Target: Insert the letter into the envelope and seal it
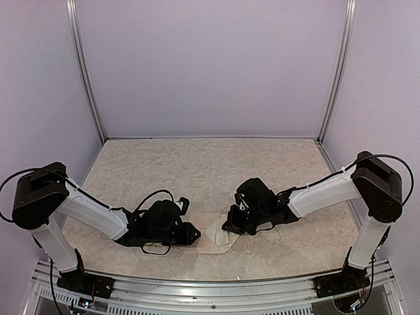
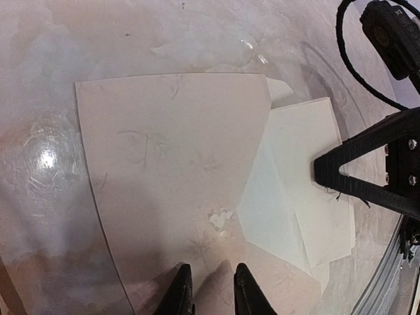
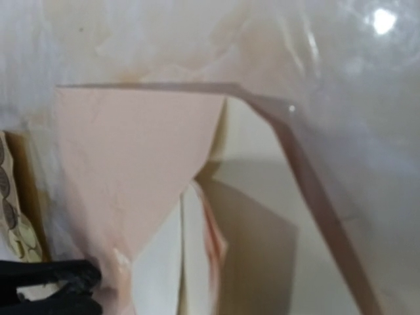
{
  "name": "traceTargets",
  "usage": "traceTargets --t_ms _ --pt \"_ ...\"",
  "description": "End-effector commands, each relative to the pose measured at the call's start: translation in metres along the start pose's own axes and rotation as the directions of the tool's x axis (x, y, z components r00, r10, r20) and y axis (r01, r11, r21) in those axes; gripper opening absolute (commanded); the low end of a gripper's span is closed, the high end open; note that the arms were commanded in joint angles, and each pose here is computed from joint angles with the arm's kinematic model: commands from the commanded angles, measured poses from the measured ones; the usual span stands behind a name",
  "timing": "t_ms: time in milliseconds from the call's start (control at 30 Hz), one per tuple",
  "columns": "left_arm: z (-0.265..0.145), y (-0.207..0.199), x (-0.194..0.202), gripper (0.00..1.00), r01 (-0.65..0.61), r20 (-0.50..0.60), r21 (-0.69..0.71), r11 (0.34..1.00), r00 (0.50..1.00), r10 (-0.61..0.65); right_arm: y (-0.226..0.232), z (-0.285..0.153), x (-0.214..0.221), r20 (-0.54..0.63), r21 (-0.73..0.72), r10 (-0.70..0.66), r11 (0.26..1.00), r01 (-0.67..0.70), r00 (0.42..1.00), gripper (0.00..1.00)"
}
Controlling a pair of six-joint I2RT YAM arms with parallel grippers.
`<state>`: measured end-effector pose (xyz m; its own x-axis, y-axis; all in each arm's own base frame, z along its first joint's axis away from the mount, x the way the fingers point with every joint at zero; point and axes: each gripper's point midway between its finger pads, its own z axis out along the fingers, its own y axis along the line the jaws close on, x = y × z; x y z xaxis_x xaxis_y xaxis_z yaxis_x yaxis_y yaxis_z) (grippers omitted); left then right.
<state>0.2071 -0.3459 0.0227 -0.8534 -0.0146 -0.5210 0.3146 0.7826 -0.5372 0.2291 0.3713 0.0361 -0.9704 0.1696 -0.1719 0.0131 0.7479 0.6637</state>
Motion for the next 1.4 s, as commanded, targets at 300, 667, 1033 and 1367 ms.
traceTargets --t_ms 300,667,1033,1367 --pt "-0.038 0.009 -0.028 0.45 0.050 0.070 -0.049 0.998 0.996 -0.047 -0.006 -0.005 0.000 0.020 0.030 0.000 1.000 0.000 1.000 0.00" --pt "-0.019 0.014 -0.011 0.50 0.094 0.003 0.002 0.996 0.996 -0.094 -0.006 -0.007 0.000 0.026 0.029 0.002 1.000 -0.003 1.000 0.00" --pt "-0.003 0.019 0.009 0.48 0.098 -0.071 -0.007 0.995 0.993 -0.098 -0.002 0.000 0.000 0.009 0.015 -0.008 1.000 0.008 1.000 0.00" --pt "0.000 0.000 0.015 0.47 0.083 -0.085 0.029 0.996 0.993 -0.080 0.013 0.014 -0.001 -0.007 -0.046 -0.021 0.999 0.021 1.000 0.00"
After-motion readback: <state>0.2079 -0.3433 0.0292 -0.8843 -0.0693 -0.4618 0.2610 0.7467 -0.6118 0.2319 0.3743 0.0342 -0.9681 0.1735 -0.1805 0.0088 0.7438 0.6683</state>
